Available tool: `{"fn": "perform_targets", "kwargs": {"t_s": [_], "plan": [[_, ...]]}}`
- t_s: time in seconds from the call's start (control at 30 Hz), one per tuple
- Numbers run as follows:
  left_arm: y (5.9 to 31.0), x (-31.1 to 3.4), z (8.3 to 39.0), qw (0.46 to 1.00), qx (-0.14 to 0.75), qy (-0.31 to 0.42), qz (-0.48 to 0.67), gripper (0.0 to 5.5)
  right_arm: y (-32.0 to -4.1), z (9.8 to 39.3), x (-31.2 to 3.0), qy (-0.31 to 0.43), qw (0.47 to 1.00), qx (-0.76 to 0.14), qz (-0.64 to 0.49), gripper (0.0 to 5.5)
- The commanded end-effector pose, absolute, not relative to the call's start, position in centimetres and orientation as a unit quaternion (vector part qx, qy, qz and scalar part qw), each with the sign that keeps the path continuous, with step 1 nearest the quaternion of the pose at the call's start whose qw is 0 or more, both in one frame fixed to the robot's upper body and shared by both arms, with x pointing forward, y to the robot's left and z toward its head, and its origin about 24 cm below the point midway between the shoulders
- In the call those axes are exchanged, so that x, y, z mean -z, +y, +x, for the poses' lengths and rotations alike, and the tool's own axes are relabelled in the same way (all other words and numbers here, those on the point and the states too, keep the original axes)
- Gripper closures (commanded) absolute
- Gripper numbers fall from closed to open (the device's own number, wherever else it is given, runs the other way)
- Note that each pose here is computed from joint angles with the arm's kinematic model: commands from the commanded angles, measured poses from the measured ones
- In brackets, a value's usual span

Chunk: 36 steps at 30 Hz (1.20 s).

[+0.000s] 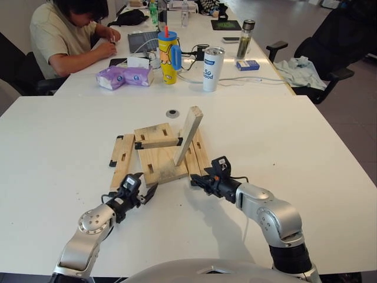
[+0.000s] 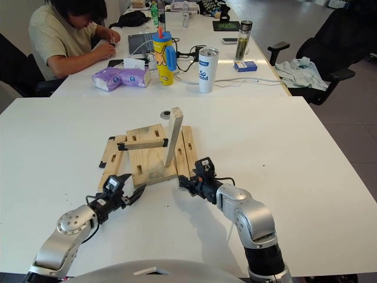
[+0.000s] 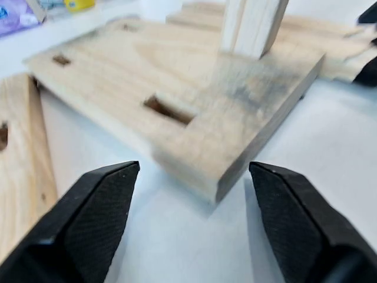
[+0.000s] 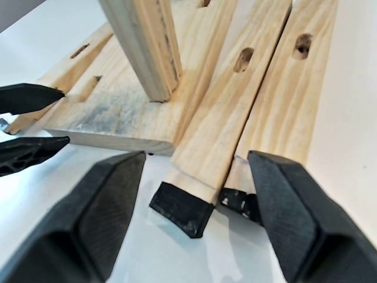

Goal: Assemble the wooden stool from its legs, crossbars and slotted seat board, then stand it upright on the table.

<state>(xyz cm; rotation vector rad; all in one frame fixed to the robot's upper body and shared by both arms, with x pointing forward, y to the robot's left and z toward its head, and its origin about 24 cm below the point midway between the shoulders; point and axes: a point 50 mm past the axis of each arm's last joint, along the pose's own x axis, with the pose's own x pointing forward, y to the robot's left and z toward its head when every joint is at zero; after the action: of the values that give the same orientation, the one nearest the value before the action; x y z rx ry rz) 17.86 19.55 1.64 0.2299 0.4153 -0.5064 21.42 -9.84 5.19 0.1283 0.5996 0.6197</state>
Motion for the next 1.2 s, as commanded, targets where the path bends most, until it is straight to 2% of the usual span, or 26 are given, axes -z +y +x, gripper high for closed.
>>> {"fn": "perform_targets", "kwargs": {"t_s": [0.03, 0.3, 0.5, 0.7, 1.07, 1.2], "plan": [[20.1, -1.3, 18.0, 0.939, 0.233, 0.221, 0.124, 2.02, -9.2, 21.4, -4.8, 0.309, 0.900, -0.300, 0.069, 2.28], [18.9, 0.0, 18.9, 0.925, 0.263, 0.240, 0.130, 2.02, -8.8, 21.9, -4.4, 0.337, 0.892, -0.294, 0.062, 2.28], [17.6, 0.7, 20.1, 0.926, 0.270, 0.232, 0.124, 2.02, -10.2, 22.7, -3.2, 0.374, 0.895, -0.244, 0.000, 2.28], [17.2, 1.1, 20.5, 0.929, 0.263, 0.230, 0.122, 2.02, -10.8, 23.1, -3.2, 0.380, 0.894, -0.234, -0.018, 2.28], [16.7, 1.0, 21.2, 0.931, 0.264, 0.222, 0.116, 2.02, -9.6, 23.4, -2.3, 0.401, 0.880, -0.246, -0.070, 2.28], [16.9, 0.8, 21.3, 0.931, 0.266, 0.220, 0.117, 2.02, -10.0, 24.1, -2.0, 0.390, 0.891, -0.219, -0.072, 2.89]]}}
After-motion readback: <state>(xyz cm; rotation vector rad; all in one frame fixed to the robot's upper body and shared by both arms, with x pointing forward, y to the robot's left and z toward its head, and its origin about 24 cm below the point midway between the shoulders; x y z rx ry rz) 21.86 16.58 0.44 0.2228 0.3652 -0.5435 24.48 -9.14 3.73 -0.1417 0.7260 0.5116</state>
